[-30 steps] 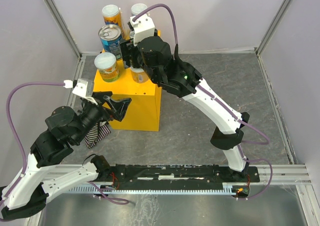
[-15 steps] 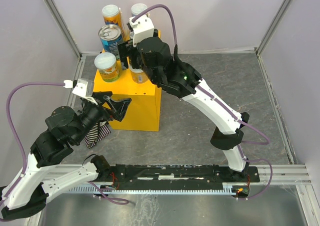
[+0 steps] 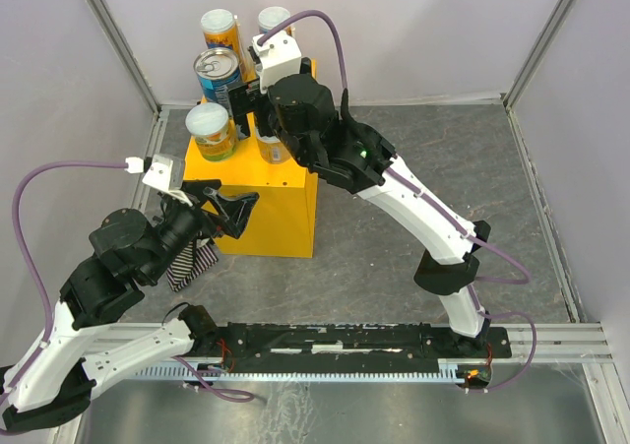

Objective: Place and organize the canned foods onto the counter
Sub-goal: Place the canned food on the counter.

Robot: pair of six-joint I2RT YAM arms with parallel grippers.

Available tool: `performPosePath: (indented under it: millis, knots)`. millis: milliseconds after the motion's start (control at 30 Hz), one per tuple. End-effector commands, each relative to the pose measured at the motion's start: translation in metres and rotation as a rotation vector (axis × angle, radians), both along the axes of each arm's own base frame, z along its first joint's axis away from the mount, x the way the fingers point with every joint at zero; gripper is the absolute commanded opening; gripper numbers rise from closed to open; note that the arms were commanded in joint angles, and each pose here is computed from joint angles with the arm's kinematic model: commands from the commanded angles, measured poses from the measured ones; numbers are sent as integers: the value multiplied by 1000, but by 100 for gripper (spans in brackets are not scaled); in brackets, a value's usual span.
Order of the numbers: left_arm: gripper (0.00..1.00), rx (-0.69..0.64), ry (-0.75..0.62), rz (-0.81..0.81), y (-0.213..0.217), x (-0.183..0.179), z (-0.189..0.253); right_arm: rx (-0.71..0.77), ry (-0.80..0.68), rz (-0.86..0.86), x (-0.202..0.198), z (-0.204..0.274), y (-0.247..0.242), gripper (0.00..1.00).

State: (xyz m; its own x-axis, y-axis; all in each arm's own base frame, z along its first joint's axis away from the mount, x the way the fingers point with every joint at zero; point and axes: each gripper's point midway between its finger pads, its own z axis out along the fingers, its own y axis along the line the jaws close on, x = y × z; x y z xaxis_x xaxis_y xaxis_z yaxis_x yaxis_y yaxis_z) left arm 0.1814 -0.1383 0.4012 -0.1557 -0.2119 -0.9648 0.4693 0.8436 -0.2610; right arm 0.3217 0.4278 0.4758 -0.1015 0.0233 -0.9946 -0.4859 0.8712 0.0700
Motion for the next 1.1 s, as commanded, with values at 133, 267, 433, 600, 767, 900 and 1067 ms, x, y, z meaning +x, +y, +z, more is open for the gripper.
performPosePath:
  millis: [133,267,433,600,767,900,1067]
  knots:
    - [97,6,-51,7,0,4,11,43,-32,-2,-5,20,-6,99]
    - [97,5,-52,8,0,4,11,47,-35,-4,-6,22,-8,99]
    - [97,3,-52,5,0,4,12,46,-37,-9,-6,23,-10,99]
    - [97,2,-52,4,-1,4,13,50,-40,-11,-7,26,-12,99]
    - [97,2,-53,4,-1,4,13,52,-43,-7,-10,28,-13,99]
    - [97,-2,-52,2,-1,4,14,45,-44,-7,-12,27,-13,99]
    - [97,-5,-50,2,-2,4,13,42,-49,-13,-14,29,-16,99]
